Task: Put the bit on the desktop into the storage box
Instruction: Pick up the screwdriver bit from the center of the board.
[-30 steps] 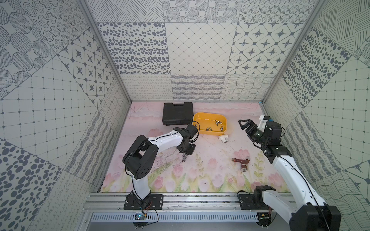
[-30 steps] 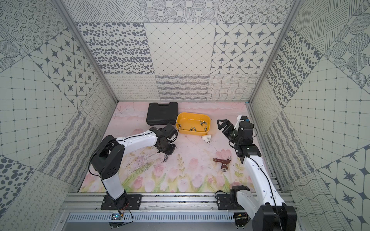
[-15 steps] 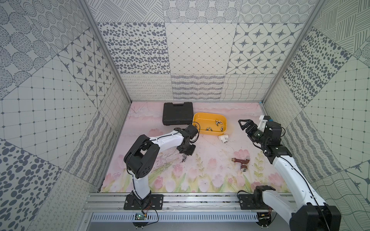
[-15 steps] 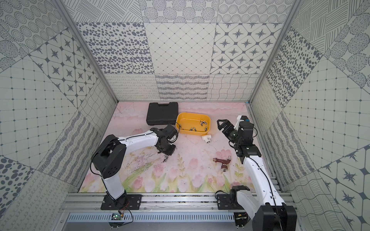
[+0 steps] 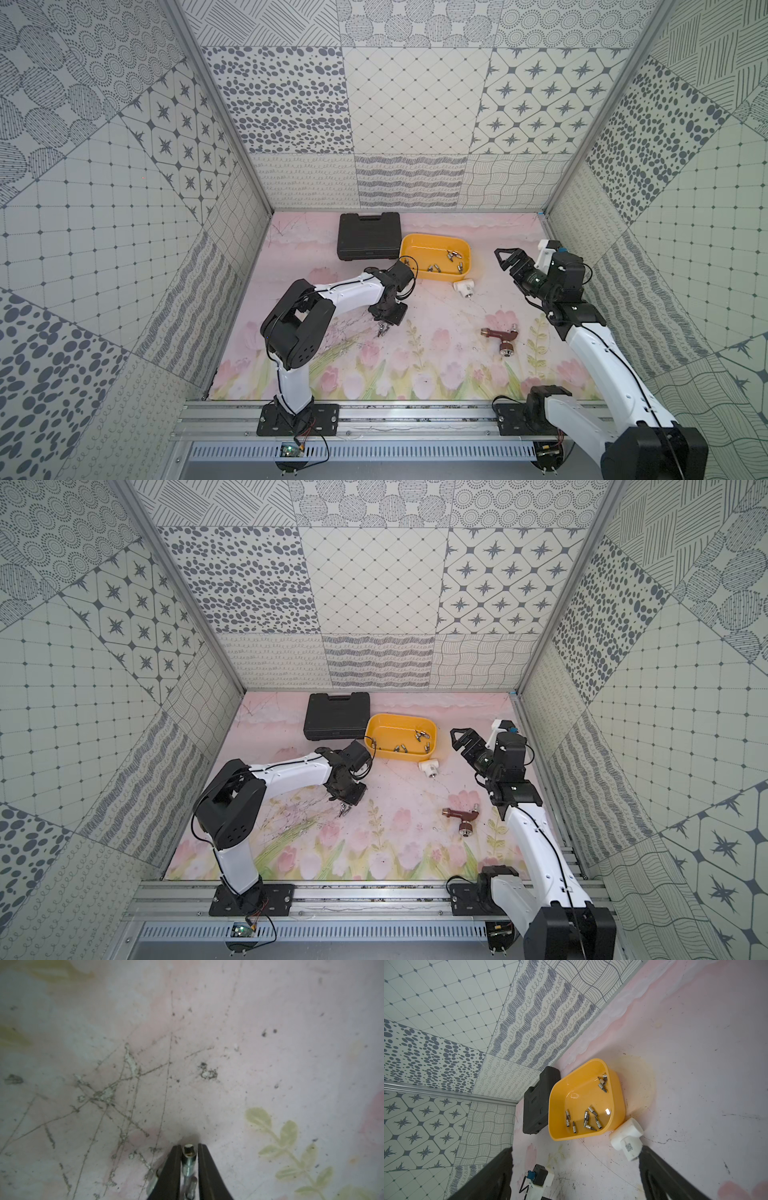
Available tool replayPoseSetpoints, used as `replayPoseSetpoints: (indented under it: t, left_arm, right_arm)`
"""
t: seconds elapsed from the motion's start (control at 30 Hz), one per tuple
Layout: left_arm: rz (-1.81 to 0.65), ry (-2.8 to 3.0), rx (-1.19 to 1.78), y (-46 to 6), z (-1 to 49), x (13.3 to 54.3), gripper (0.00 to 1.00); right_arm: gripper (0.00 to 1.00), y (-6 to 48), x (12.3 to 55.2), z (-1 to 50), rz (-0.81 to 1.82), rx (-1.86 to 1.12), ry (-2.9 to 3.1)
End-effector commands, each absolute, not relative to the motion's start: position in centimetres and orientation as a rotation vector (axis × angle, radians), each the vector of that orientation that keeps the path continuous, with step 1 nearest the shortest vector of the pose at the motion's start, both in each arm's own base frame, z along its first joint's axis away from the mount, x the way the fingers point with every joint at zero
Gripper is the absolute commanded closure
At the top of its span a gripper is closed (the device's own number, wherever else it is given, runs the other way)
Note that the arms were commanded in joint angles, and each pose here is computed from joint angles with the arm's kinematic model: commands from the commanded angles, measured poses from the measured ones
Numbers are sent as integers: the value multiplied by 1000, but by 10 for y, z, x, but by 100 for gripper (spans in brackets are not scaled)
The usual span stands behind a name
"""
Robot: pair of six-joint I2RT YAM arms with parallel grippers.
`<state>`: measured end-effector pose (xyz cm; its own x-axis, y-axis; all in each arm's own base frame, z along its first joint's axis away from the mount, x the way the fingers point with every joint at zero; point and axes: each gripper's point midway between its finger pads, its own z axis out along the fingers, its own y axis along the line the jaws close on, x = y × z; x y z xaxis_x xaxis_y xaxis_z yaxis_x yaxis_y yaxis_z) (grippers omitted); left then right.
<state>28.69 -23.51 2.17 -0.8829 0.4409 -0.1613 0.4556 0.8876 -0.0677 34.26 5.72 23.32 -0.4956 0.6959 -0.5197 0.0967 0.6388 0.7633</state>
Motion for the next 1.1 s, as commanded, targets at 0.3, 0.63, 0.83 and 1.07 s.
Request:
replayPoseSetpoints:
  t: [0.3,0.63,0.83,1.07]
  left_arm:
    - [-41,2946,739,-227,10,278,80]
    - [-66,2935,731,-231,11,280,86]
    - [-137,2905,725,-239,24,282,87]
    - [-203,2845,714,-245,50,285,88]
  right_arm:
    - [3,54,343,235,839,603,1945]
    - [3,53,341,236,837,604,1939]
    - [3,53,341,235,838,605,1939]
    - [3,66,335,228,884,558,2018]
